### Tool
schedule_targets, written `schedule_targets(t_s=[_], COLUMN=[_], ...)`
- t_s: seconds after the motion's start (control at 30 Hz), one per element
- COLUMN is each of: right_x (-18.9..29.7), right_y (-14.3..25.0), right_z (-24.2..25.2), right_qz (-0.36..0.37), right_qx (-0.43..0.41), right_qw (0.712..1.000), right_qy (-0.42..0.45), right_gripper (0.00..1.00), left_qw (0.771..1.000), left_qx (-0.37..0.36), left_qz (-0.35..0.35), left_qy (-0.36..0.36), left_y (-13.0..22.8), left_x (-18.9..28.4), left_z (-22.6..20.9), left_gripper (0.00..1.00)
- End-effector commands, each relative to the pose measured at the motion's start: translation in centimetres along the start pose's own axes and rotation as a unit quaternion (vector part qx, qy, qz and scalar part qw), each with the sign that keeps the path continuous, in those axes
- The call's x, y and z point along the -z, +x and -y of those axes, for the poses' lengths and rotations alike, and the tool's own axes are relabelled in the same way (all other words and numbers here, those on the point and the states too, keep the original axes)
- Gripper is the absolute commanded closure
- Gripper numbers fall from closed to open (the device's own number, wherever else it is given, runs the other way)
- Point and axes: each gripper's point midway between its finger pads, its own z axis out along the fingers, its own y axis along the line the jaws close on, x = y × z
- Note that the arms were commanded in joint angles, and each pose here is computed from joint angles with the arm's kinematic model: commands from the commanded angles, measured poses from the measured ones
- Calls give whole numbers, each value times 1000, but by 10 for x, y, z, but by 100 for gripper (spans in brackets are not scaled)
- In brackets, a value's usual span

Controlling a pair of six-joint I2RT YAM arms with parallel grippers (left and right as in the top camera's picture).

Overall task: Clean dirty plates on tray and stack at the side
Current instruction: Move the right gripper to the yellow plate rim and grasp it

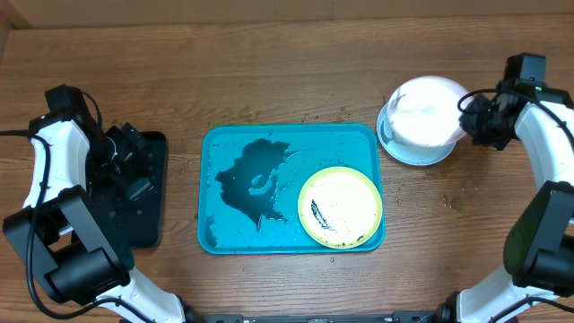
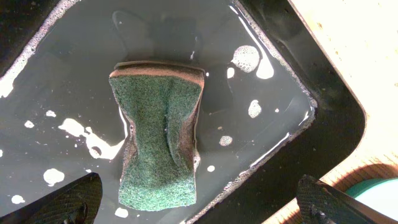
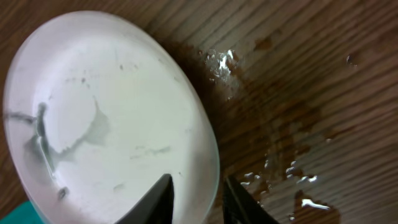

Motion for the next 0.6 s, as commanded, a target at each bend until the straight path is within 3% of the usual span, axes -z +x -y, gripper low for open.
schedule_targets(t_s=[0.0, 0.13, 0.27, 0.37, 0.47, 0.57], right_x=[11, 10, 20, 34, 33, 24], right_y=[7, 23, 61, 97, 138, 158], right_z=[-10, -16, -60, -91, -104, -104], right_qz=[1, -29, -105, -161, -200, -194], right_qx=[7, 13, 82, 140, 191, 248], right_qw=[1000, 999, 981, 953, 943, 942], right_qy=[-17, -25, -141, -216, -184, -112], right_gripper=[72, 69, 55, 51, 47, 42], left_qw=[1000, 1000, 1000, 1000, 1000, 1000], left_qx=[2, 2, 2, 2, 2, 2], left_qz=[13, 13, 13, 13, 13, 13], left_qy=[9, 9, 9, 9, 9, 9], left_y=[-7, -7, -7, -7, -7, -7], left_x=[9, 9, 9, 9, 9, 9], left_z=[3, 3, 3, 3, 3, 3], left_gripper=[0, 0, 0, 0, 0, 0])
